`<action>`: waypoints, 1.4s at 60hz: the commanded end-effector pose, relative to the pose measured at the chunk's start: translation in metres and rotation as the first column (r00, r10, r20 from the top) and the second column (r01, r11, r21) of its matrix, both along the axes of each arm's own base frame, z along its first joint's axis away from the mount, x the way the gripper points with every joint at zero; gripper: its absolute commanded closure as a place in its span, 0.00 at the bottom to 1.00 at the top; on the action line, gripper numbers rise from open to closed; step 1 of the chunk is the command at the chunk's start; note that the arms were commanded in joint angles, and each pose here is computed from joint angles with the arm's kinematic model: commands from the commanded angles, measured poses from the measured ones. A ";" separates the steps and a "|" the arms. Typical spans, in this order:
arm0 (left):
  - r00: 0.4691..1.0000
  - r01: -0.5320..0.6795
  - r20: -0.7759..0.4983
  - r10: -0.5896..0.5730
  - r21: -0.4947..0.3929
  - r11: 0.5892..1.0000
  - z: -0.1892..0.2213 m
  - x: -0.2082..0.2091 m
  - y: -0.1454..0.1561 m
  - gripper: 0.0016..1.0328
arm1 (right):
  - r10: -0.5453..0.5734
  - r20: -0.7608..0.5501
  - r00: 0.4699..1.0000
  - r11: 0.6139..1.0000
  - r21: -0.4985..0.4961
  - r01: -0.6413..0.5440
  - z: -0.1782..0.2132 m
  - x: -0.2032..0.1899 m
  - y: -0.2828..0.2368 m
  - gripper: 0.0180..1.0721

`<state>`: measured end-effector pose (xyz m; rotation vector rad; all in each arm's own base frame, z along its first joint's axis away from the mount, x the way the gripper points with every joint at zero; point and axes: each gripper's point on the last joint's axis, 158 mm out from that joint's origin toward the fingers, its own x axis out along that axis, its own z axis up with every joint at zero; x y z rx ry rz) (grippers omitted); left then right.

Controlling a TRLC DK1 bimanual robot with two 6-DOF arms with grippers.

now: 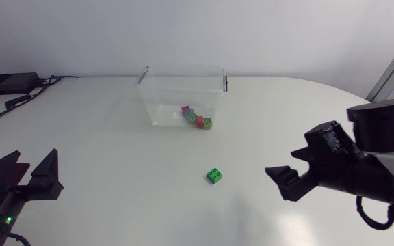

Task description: Place the duplo bricks in the container

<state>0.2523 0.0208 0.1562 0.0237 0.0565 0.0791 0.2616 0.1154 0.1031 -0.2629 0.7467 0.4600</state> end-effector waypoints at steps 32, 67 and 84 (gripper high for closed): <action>1.000 0.000 0.000 0.000 0.004 1.000 -0.004 0.000 0.000 0.04 | 0.122 -0.089 0.988 0.992 -0.032 -0.126 -0.049 0.028 0.061 0.05; 1.000 0.000 0.000 0.000 0.004 1.000 -0.004 0.000 0.000 0.04 | 0.171 -0.194 0.966 0.980 -0.065 -0.186 -0.103 0.043 0.114 0.05; 1.000 0.000 0.000 0.000 0.004 1.000 -0.004 0.000 0.000 0.04 | 0.166 -0.237 0.957 0.978 -0.082 -0.190 -0.127 0.056 0.124 0.05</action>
